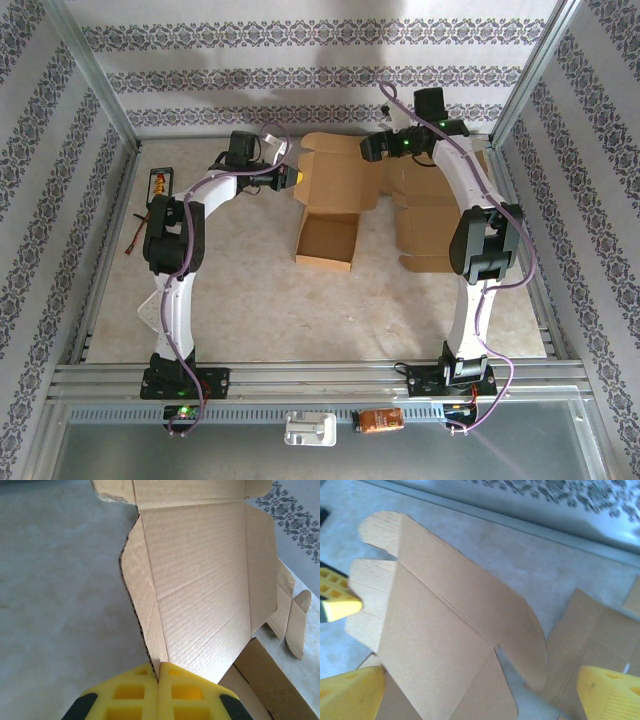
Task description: Fold the paper box
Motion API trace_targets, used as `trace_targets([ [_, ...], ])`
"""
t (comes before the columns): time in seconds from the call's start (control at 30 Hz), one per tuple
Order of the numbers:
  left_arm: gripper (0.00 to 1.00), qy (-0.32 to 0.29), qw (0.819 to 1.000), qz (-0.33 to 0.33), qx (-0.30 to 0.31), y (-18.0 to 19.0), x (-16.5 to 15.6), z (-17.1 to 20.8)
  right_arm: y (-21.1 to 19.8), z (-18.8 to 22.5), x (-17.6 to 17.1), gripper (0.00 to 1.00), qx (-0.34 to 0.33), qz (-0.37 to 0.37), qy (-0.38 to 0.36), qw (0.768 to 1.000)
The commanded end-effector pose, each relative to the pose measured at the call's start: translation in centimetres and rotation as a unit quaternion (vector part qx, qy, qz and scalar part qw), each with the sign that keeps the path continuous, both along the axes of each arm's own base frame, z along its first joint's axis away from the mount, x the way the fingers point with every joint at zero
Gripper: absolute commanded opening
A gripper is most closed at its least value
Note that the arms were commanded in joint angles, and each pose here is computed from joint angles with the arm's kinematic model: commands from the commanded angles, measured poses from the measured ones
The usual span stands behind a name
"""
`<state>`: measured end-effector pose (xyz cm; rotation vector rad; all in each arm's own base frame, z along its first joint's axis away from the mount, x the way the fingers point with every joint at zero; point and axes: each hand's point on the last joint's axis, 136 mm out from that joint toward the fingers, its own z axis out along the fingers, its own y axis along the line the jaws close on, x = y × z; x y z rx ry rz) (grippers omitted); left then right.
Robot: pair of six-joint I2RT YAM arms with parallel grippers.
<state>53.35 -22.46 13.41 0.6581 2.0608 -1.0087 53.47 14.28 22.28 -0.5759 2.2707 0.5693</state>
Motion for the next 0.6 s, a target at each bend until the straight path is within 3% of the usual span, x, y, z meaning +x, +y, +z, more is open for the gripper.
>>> trace_targets([
  [0.0, 0.00, -0.111, 0.993, -0.045, -0.007, -1.1, -0.3, 3.2, 2.4, 1.9, -2.1, 0.98, -0.042, 0.125, -0.055, 0.990],
  [0.27, 0.00, -0.146, 0.988, -0.056, 0.000, -1.2, -0.8, 3.5, 5.8, 0.5, -4.9, 0.96, -0.129, 0.266, -0.043, 0.954],
  [0.57, 0.00, -0.162, 0.984, -0.070, 0.018, -1.2, -1.7, 3.3, 6.1, -0.1, -2.7, 0.95, -0.160, 0.245, -0.060, 0.954],
])
